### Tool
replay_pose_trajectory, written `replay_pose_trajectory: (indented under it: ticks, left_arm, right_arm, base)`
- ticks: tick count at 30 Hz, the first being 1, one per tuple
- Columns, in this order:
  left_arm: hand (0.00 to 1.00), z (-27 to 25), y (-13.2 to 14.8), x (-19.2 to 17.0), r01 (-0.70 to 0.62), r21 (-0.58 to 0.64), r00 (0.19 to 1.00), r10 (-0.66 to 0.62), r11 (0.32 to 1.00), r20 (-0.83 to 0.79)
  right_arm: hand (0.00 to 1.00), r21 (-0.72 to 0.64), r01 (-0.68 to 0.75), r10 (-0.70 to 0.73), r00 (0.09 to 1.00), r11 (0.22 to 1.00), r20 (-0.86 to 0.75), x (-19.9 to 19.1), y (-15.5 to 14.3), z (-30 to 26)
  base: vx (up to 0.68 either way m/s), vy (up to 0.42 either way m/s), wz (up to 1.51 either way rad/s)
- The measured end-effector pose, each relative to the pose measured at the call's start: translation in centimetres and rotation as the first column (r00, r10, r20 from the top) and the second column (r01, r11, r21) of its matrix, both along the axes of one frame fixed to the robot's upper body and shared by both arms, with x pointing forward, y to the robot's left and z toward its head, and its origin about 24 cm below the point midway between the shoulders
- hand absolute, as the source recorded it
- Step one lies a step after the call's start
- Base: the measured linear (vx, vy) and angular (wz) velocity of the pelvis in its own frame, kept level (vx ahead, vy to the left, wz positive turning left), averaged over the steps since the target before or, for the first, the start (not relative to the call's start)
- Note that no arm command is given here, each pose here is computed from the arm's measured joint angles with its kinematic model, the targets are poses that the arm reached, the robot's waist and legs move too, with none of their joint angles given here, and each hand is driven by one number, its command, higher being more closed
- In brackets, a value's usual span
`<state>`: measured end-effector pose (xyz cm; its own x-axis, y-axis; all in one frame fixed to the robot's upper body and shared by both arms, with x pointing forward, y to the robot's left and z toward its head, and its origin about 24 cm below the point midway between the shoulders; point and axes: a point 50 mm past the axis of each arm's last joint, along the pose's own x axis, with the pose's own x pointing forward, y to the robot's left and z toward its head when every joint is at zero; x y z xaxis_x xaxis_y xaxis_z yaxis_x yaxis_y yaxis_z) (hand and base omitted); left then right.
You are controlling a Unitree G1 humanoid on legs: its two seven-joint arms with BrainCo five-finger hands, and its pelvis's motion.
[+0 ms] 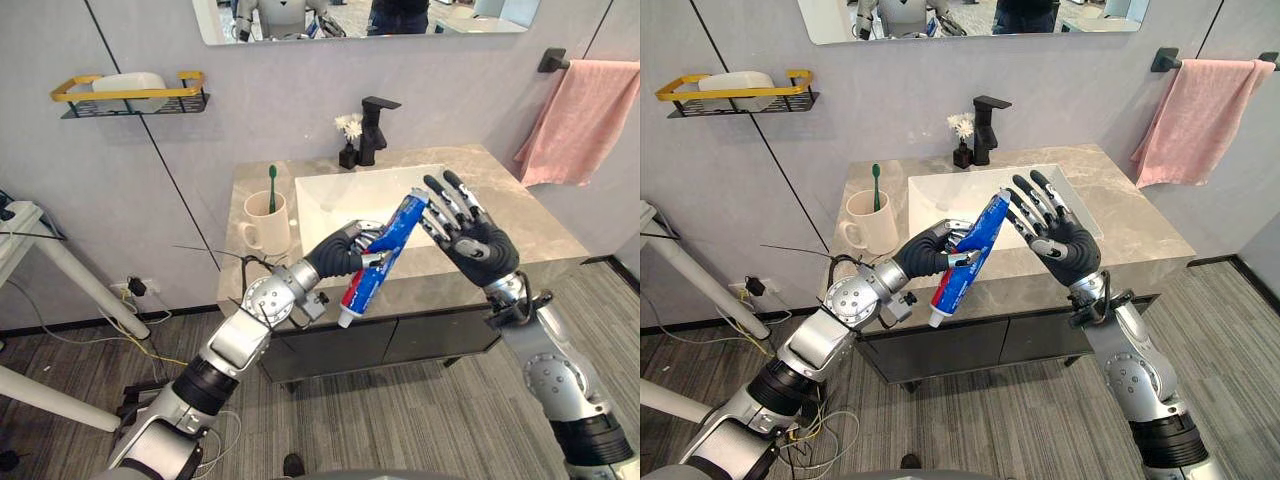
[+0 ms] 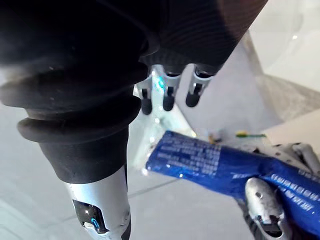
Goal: Organize washtable
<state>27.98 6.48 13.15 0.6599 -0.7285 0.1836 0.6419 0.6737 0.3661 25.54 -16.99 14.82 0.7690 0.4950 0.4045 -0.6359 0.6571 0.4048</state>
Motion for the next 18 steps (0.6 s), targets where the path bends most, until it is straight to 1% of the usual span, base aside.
replay_pose_trajectory:
  ticks: [3,6,7,9,13,15,18]
  left_arm:
    - [1.0,0.1,-0.4,-0.1,0.005,-0.014,1.0,-0.005,1.0,-0.001]
    - [1.0,0.1,-0.7,-0.1,0.0,-0.008,1.0,0.0,1.0,0.014]
    - [1.0,0.2,-1.0,-0.1,-0.013,0.009,0.999,0.013,1.0,0.039]
    - [1.0,0.5,-1.3,-0.2,-0.032,0.015,0.997,0.031,0.999,0.071]
    - [1.0,1.8,-2.2,-0.7,-0.085,0.025,0.979,0.078,0.996,0.189]
    - [1.0,3.0,-2.4,-1.0,-0.136,0.025,0.946,0.122,0.99,0.299]
    - [1.0,3.9,-2.7,-1.1,-0.184,0.052,0.9,0.147,0.982,0.41]
  right_arm:
    - [0.0,0.025,-0.019,0.019,1.0,1.0,-0.017,0.0,0.6,-0.3]
    - [0.0,0.079,-0.014,0.016,0.999,0.997,-0.029,0.0,1.1,-0.5]
    - [0.0,0.126,-0.012,0.017,0.999,0.992,-0.038,0.0,1.4,-0.6]
    - [0.0,0.176,-0.007,0.015,0.999,0.984,-0.049,0.1,1.9,-0.7]
    - [0.0,0.29,0.003,0.025,0.996,0.957,-0.091,-0.1,3.1,-1.6]
    - [0.0,0.354,-0.006,0.061,0.988,0.935,-0.145,-0.7,4.4,-2.8]
    - [0.0,0.398,-0.01,0.095,0.976,0.917,-0.195,-1.1,5.5,-3.6]
  base:
    - [0.0,0.0,0.0]
    - [0.0,0.002,0.01]
    - [0.0,0.001,0.05]
    - [0.0,0.0,0.09]
    - [0.01,0.005,0.1]
    - [0.0,0.0,0.0]
    - [0.0,0.0,0.0]
